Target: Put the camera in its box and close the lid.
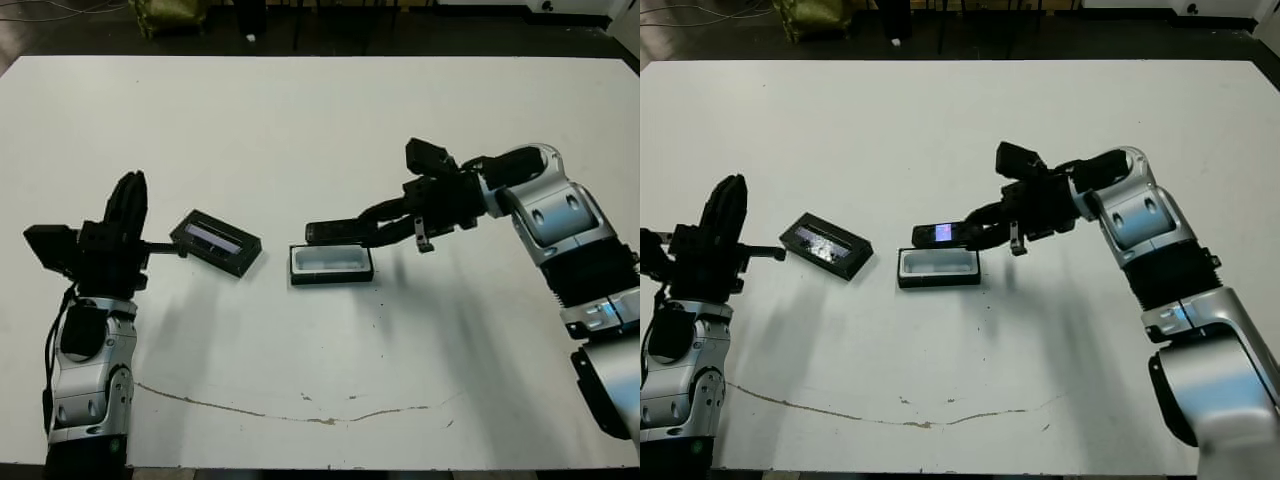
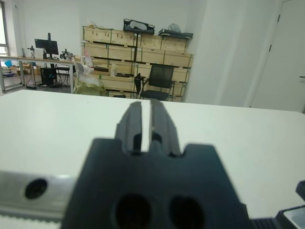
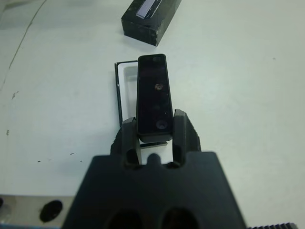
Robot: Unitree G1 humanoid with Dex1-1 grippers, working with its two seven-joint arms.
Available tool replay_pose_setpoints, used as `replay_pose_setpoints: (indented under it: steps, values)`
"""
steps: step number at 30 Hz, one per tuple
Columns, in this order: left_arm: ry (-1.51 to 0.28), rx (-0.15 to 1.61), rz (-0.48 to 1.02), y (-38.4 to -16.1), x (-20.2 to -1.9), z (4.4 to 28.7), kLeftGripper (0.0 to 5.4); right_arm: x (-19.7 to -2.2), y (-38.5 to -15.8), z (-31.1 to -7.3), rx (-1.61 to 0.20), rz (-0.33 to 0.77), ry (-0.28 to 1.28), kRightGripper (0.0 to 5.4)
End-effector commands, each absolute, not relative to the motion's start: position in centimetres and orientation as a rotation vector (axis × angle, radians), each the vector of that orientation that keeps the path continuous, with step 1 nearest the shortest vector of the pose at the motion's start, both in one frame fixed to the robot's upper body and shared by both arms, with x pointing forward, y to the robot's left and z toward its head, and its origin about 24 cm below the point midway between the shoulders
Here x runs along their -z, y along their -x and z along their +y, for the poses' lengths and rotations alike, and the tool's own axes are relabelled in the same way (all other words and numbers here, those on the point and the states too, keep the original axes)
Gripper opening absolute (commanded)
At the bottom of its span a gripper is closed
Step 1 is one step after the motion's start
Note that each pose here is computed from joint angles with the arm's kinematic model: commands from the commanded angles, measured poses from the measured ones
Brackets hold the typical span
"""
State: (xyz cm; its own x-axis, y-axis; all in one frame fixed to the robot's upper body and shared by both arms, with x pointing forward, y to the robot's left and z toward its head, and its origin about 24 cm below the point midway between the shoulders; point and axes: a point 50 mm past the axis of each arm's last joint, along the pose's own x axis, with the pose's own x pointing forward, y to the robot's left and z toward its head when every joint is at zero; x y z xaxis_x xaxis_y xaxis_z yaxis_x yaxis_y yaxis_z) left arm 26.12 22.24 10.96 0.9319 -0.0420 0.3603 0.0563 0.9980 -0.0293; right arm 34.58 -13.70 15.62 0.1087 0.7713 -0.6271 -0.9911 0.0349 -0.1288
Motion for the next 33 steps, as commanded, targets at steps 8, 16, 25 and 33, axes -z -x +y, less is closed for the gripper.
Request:
replay_pose_setpoints:
  steps: [8,16,25,33]
  values:
    - [0.036,0.041,-0.329,-25.9,-10.16,22.57,0.0,-15.68,-34.54,-13.43,-1.466,0.454,0.66,0.17]
    - [0.049,0.046,-0.328,-25.88,-10.15,22.56,0.0,-15.56,-34.44,-13.28,-1.473,0.471,0.673,0.17]
    - [0.045,0.041,-0.328,-25.84,-10.12,22.57,0.0,-15.41,-34.43,-13.01,-1.494,0.459,0.691,0.17]
    - [0.043,0.037,-0.335,-25.81,-10.04,22.52,0.0,-14.96,-34.5,-12.68,-1.512,0.479,0.692,0.17]
